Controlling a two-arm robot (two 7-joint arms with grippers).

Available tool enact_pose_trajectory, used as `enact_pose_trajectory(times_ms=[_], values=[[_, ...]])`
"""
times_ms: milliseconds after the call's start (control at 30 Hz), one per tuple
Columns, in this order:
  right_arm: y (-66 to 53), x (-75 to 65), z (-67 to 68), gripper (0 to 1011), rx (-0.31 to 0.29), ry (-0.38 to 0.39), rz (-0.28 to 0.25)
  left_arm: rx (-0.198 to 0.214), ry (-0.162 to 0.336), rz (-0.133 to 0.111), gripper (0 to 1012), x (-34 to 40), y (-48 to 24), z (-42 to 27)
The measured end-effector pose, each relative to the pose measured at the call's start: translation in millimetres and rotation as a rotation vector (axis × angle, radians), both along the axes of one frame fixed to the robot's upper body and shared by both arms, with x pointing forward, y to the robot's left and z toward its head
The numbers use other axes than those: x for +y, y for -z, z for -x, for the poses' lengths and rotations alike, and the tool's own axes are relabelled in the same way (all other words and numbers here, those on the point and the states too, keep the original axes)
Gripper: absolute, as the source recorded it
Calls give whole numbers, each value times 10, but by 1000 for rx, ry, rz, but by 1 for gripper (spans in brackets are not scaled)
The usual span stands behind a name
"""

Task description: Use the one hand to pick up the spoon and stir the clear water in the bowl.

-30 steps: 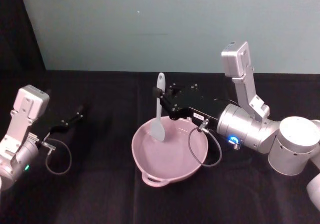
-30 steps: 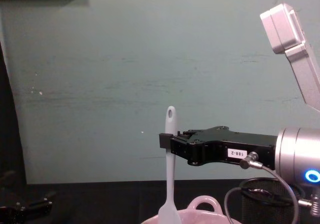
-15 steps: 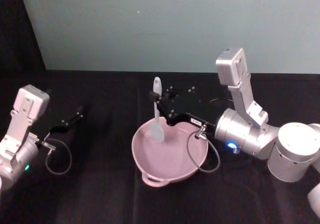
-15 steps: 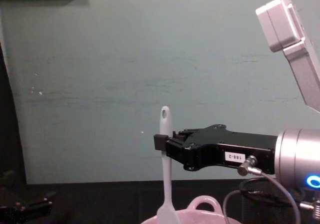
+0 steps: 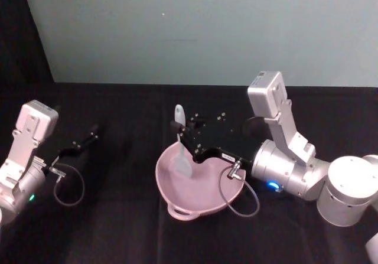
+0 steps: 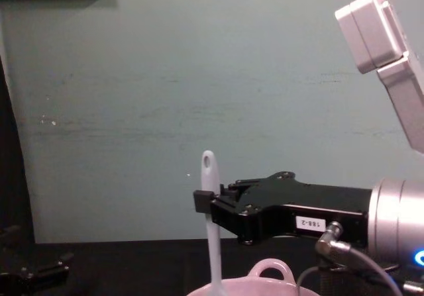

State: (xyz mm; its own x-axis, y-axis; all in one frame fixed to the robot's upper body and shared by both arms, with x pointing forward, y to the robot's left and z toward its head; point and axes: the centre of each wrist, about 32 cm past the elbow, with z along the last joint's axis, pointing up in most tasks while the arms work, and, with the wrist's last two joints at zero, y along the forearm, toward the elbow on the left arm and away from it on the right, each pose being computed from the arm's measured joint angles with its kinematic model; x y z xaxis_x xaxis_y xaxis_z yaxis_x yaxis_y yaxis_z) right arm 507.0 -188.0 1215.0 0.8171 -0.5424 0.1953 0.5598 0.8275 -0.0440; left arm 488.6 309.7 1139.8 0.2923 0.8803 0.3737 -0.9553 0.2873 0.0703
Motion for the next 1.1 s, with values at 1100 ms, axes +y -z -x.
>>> enact_pose_trajectory(times_ms=[1100], values=[[121, -222, -82, 117, -33, 167, -20, 0, 0, 0, 1005, 0, 0, 0]])
